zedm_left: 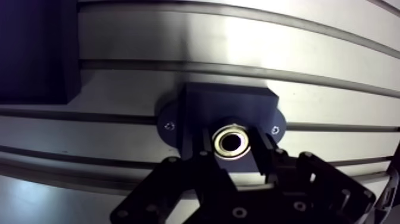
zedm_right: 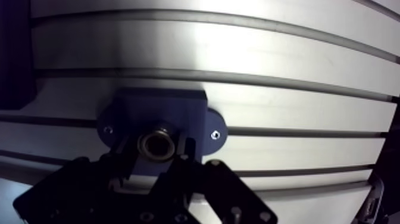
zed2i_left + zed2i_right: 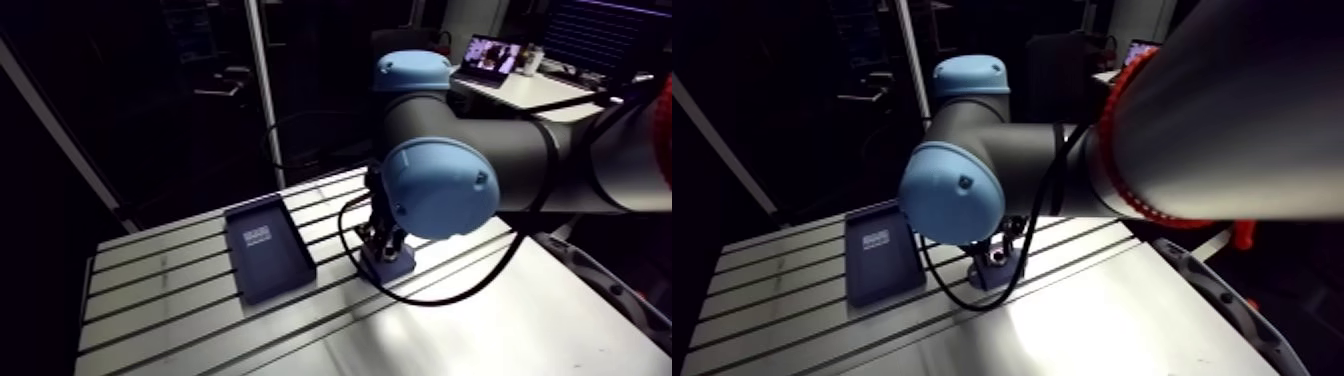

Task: Pick up the bearing and press it into the housing until flush.

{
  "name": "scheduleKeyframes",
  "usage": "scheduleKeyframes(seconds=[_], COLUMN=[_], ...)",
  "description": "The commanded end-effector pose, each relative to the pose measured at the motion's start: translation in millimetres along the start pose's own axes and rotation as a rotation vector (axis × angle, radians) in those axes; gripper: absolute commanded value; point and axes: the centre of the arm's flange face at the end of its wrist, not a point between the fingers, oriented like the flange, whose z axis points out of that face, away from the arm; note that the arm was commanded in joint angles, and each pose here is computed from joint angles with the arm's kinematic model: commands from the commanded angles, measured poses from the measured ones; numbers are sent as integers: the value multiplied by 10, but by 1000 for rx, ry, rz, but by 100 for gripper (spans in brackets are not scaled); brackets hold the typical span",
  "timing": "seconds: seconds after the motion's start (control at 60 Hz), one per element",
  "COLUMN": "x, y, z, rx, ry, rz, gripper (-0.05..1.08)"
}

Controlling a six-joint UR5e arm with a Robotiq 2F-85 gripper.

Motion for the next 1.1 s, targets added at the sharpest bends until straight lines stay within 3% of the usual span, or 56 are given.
scheduleKeyframes(seconds=[0.017,1.1], x=[7,9], y=[13,10], z=[9,-8], rx=[0,0], ry=[-1,-10], rz=[1,-4], gripper=[64,64])
